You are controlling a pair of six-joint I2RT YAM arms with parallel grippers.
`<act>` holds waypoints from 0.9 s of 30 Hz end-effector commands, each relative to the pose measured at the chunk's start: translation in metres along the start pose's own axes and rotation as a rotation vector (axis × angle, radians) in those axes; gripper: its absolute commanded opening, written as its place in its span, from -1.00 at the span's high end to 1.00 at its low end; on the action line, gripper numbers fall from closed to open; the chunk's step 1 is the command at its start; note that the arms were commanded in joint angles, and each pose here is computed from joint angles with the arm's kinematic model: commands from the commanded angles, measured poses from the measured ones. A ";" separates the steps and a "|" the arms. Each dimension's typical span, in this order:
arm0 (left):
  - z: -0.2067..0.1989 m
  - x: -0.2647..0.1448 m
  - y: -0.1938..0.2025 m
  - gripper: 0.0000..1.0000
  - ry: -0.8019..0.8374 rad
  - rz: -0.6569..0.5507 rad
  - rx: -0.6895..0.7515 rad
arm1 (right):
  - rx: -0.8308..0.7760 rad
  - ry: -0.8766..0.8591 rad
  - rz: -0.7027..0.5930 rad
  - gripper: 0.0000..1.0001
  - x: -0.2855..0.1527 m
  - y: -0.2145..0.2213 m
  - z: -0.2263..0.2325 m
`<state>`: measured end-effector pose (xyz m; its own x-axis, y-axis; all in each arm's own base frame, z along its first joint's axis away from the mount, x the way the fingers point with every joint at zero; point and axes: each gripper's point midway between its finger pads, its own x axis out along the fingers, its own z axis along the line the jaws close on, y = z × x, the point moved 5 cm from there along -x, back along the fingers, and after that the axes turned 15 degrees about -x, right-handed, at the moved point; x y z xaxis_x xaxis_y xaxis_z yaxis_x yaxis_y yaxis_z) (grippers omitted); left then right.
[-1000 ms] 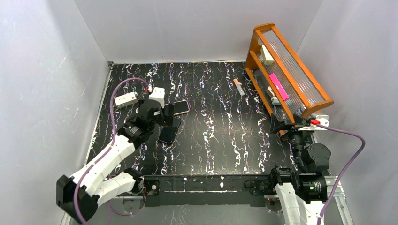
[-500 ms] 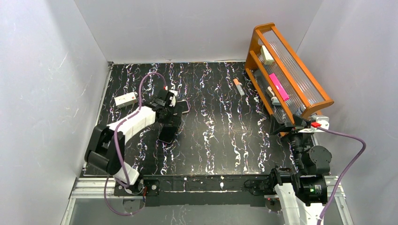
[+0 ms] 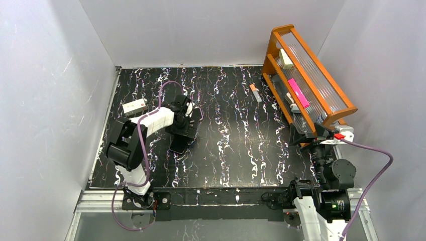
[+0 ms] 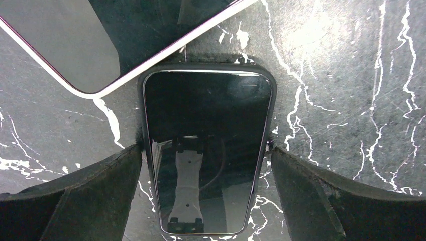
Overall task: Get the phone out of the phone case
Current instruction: Pick up the phone at the center of the board.
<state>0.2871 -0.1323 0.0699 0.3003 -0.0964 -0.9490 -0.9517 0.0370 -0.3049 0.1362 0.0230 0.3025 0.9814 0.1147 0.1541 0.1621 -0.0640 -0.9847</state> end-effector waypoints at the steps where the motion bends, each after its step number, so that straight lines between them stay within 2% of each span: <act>1: 0.004 -0.001 0.004 -0.96 -0.005 0.051 0.010 | -0.012 -0.007 -0.064 -0.97 0.001 -0.011 0.000; 8: 0.007 0.012 0.019 -0.96 -0.025 0.138 0.009 | -0.012 -0.033 -0.055 -0.97 0.002 -0.010 0.004; 11: 0.007 0.014 0.026 -0.90 -0.025 0.159 -0.012 | -0.008 -0.026 -0.036 -0.97 0.002 -0.010 0.003; 14: -0.003 0.015 0.035 -0.77 0.051 0.199 -0.052 | -0.001 -0.068 -0.005 -0.97 0.004 -0.011 0.008; 18: -0.006 0.017 0.046 -0.59 0.076 0.235 -0.098 | 0.034 -0.132 0.078 -0.97 0.010 -0.009 0.016; 24: -0.015 0.012 0.058 -0.26 0.142 0.228 -0.169 | 0.118 -0.280 0.153 -0.97 0.025 -0.008 0.035; 27: -0.027 0.008 0.060 -0.02 0.213 0.203 -0.226 | 0.184 -0.401 0.215 -0.97 0.036 0.000 0.051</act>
<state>0.2792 -0.1364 0.0662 0.3080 -0.1571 -0.9383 -0.9514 -0.0578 -0.3026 0.1617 0.0544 0.2907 0.9420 0.3287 -0.0684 -0.0688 -0.0104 -0.9976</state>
